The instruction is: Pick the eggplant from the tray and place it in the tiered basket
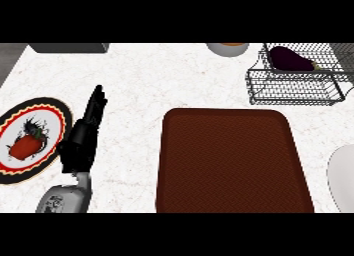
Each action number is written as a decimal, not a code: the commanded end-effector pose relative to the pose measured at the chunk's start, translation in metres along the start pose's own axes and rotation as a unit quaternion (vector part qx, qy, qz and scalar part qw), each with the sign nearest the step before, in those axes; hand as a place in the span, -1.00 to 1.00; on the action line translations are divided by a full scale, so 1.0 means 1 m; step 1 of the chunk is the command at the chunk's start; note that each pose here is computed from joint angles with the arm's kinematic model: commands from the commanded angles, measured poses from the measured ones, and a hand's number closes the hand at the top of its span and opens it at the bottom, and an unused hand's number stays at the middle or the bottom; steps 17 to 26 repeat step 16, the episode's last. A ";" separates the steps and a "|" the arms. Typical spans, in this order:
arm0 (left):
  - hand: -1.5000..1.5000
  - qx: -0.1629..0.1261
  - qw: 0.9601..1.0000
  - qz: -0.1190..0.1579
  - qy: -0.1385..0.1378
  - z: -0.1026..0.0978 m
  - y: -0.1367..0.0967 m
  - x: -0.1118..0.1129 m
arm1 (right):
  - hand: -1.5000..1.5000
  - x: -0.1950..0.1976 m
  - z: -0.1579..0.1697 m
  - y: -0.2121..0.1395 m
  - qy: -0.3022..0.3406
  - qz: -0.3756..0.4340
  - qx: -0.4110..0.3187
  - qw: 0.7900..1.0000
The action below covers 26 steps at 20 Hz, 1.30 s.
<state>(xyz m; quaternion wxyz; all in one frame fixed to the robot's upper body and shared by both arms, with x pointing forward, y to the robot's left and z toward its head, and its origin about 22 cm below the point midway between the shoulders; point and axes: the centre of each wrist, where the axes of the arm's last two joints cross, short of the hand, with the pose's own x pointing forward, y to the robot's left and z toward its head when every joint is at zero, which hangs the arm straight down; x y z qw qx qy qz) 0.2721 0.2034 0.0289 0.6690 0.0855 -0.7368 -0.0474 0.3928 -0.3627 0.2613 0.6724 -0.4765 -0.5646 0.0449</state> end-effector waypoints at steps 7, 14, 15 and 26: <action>0.00 0.020 1.000 -0.007 -0.003 0.004 0.002 0.001 | -1.00 -0.097 0.008 -0.106 0.081 -0.131 -0.088 0.984; 0.00 0.024 1.000 -0.005 0.012 0.017 0.015 -0.011 | -1.00 -0.200 0.059 -0.168 0.077 -0.154 -0.067 0.983; 0.00 0.024 1.000 -0.006 0.008 0.020 0.010 -0.016 | -1.00 -0.218 0.065 -0.180 0.076 -0.160 -0.069 0.982; 0.00 0.028 1.000 -0.004 0.013 0.009 0.016 -0.007 | -1.00 -0.233 0.073 -0.192 0.067 -0.170 -0.071 0.981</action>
